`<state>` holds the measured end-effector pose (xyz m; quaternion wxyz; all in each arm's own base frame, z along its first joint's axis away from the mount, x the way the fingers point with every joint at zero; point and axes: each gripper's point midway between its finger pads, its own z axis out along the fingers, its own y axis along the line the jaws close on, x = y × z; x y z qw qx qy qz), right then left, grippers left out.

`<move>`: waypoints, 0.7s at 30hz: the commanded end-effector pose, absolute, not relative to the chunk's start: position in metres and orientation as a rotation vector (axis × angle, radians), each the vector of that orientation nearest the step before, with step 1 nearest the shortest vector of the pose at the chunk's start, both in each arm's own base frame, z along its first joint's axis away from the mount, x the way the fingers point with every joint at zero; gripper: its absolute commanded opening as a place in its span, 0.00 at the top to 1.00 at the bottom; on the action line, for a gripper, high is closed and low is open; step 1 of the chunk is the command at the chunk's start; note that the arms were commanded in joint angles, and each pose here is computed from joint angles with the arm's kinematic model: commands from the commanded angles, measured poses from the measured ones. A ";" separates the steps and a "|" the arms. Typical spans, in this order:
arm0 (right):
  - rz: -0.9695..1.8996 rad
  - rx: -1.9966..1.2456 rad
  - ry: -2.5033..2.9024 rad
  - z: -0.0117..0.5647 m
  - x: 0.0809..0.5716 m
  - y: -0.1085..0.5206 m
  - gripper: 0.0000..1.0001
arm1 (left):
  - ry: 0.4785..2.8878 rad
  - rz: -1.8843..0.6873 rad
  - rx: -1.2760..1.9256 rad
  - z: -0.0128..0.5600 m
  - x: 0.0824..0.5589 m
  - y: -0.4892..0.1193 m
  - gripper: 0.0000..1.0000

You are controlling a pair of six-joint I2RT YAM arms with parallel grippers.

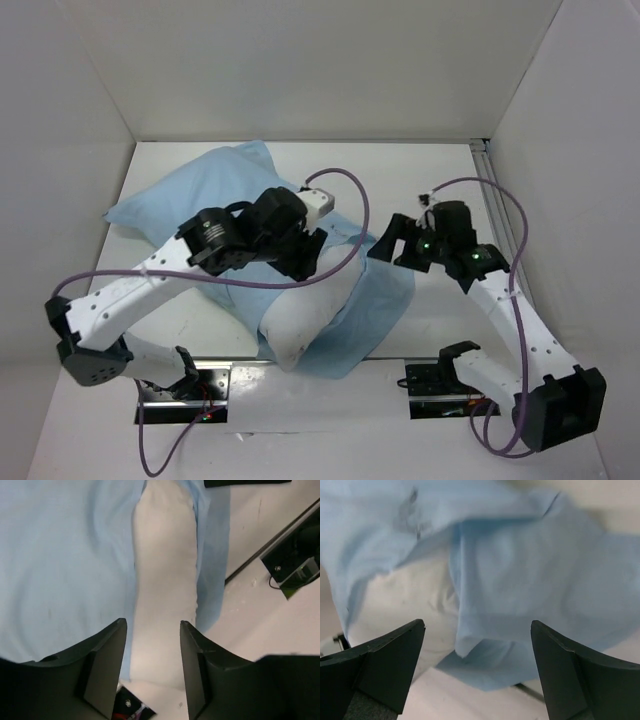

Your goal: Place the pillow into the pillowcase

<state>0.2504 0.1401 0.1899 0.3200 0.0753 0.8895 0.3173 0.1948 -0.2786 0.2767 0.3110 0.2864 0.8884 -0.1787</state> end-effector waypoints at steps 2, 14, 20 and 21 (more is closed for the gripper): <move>0.943 0.119 2.387 0.177 0.214 0.183 0.06 | 2.447 -0.549 0.735 0.269 0.152 -0.257 0.47; 0.939 0.178 2.447 0.147 0.189 0.211 0.06 | 2.753 -0.403 0.655 0.171 0.104 -0.226 0.00; 0.942 0.175 2.464 0.142 0.187 0.211 0.06 | 2.743 -0.313 0.694 0.125 0.127 -0.255 0.07; 0.928 0.183 2.456 0.145 0.189 0.210 0.06 | 2.734 -0.325 0.677 0.131 0.137 -0.267 0.20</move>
